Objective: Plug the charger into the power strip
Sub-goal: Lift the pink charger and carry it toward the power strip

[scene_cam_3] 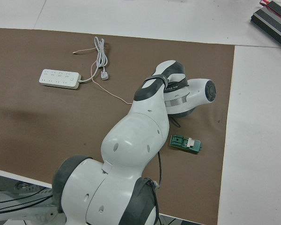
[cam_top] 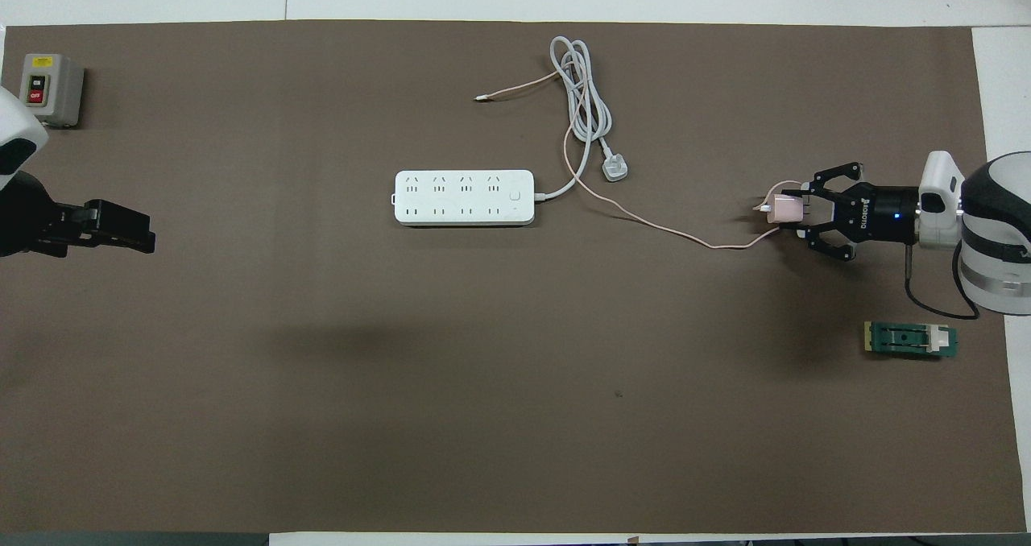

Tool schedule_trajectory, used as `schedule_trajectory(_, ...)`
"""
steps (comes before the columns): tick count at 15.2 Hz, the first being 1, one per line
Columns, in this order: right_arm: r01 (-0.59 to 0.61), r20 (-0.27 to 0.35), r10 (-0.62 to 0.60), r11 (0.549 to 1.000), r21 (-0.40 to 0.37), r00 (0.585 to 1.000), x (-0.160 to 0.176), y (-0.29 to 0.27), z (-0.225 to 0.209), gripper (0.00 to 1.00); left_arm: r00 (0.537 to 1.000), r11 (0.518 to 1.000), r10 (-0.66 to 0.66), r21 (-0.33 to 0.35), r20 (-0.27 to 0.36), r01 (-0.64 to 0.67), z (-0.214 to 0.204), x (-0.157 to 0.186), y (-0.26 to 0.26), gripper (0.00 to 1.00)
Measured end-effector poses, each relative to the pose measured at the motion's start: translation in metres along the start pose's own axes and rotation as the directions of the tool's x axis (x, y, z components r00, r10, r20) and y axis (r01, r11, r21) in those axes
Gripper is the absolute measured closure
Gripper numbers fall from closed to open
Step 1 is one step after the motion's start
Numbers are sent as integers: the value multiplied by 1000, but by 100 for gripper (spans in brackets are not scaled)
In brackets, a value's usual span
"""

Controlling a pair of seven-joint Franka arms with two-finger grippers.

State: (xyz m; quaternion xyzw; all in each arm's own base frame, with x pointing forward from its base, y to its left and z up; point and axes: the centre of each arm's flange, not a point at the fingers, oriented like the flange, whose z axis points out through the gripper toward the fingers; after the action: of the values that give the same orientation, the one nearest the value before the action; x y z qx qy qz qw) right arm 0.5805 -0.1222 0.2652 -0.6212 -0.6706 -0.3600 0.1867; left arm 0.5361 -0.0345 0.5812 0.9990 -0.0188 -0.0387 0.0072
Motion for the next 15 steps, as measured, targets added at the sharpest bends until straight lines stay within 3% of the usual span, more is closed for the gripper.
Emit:
schedule_trajectory(4, -28, -21, 29, 1000, 8, 999, 40, 18, 0, 51, 1000, 1000, 0, 0, 0, 0, 0, 0, 0, 0)
schedule_trajectory(8, -46, -40, 47, 998, 42, 998, 110, 34, 4, 51, 1000, 1000, 0, 0, 0, 0, 0, 0, 0, 0)
schedule_trajectory(15, -113, -23, 116, 988, 102, 993, 202, 40, 2, 51, 1000, 1000, 1, 0, 0, -1, 0, 0, 0, 0)
